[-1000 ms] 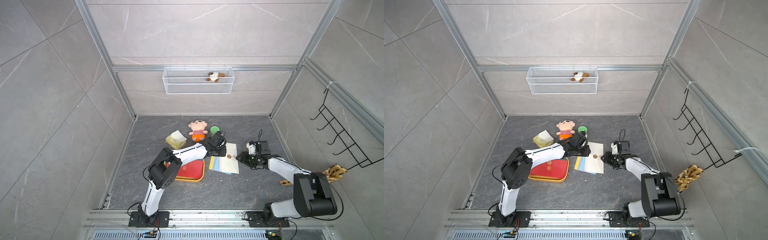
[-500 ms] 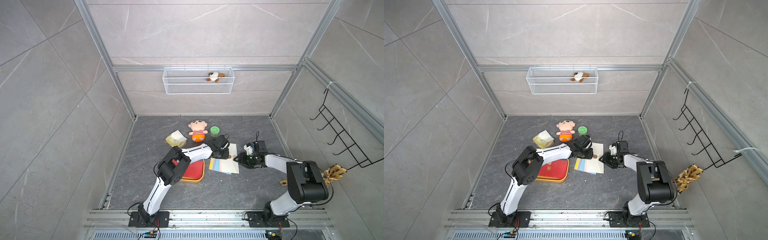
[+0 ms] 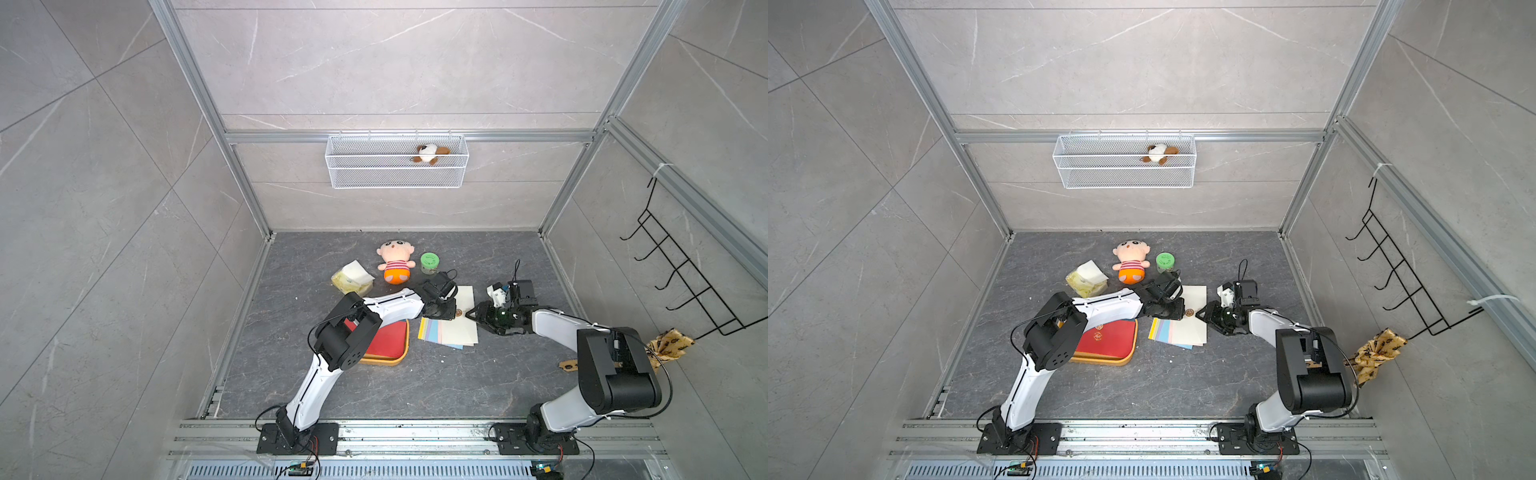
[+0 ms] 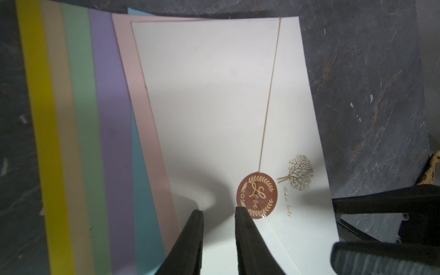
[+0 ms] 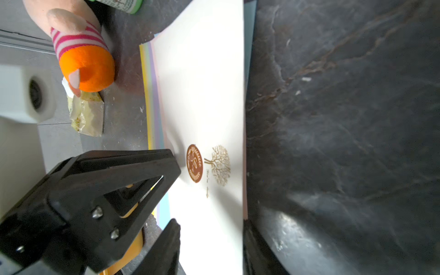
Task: Put the sealed envelopes into the storage box
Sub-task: Pick up the envelope from the center of the board.
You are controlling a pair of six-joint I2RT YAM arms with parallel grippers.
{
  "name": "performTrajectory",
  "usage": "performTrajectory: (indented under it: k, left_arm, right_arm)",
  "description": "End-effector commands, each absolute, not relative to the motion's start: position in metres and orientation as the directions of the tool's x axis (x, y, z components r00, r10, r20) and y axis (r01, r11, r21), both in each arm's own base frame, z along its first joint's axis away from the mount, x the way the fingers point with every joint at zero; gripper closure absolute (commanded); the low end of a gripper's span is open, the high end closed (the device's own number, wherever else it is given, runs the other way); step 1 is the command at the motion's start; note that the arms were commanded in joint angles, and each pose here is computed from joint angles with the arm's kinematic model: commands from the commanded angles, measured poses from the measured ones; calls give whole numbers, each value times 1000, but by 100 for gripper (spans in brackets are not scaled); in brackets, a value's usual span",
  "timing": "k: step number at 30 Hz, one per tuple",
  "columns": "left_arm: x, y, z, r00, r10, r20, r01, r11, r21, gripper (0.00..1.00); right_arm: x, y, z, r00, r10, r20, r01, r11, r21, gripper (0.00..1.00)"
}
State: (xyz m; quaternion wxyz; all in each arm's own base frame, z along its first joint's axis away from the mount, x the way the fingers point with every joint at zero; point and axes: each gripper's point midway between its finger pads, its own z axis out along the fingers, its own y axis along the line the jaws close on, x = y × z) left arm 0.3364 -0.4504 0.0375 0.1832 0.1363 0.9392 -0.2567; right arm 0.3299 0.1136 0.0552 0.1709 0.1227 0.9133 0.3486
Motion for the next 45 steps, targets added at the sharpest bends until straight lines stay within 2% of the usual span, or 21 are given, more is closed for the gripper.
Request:
performTrajectory:
  k: [1, 12, 20, 24, 27, 30, 32, 35, 39, 45]
  left_arm:
    - [333, -447, 28, -900, 170, -400, 346, 837, -423, 72]
    - [333, -448, 36, -895, 163, -415, 353, 829, -435, 71]
    - [333, -445, 42, -889, 152, -433, 357, 823, -443, 70]
    - [334, -446, 48, -884, 144, -444, 358, 820, -447, 69]
    - [338, -446, 66, -869, 124, -479, 365, 813, -453, 63]
    - [348, -445, 111, -825, 78, -560, 389, 798, -461, 51]
    - [355, -441, 144, -791, 48, -609, 400, 794, -458, 47]
    - [363, -421, 191, -743, -14, -669, 389, 805, -449, 44]
    - [364, -371, 226, -709, -107, -697, 331, 822, -463, 43]
    - [350, -260, 256, -659, -239, -713, 209, 852, -479, 41]
  right_arm:
    - [335, 118, 79, -907, 336, -254, 71, 717, 693, 56]
    - [336, 132, 88, -922, 302, -244, 39, 697, 716, 74]
    - [331, 139, 75, -942, 274, -196, 59, 708, 703, 79]
    - [331, 139, 78, -940, 270, -210, 48, 711, 701, 90]
    - [333, 138, 90, -933, 263, -244, 20, 718, 696, 100]
    - [334, 135, 110, -916, 242, -320, -39, 741, 671, 100]
    - [334, 136, 124, -908, 212, -362, -82, 757, 648, 100]
    - [331, 147, 146, -897, 106, -430, -186, 792, 582, 100]
    - [321, 176, 171, -853, -85, -515, -364, 803, 472, 100]
    - [301, 234, 203, -727, -324, -605, -622, 683, 382, 100]
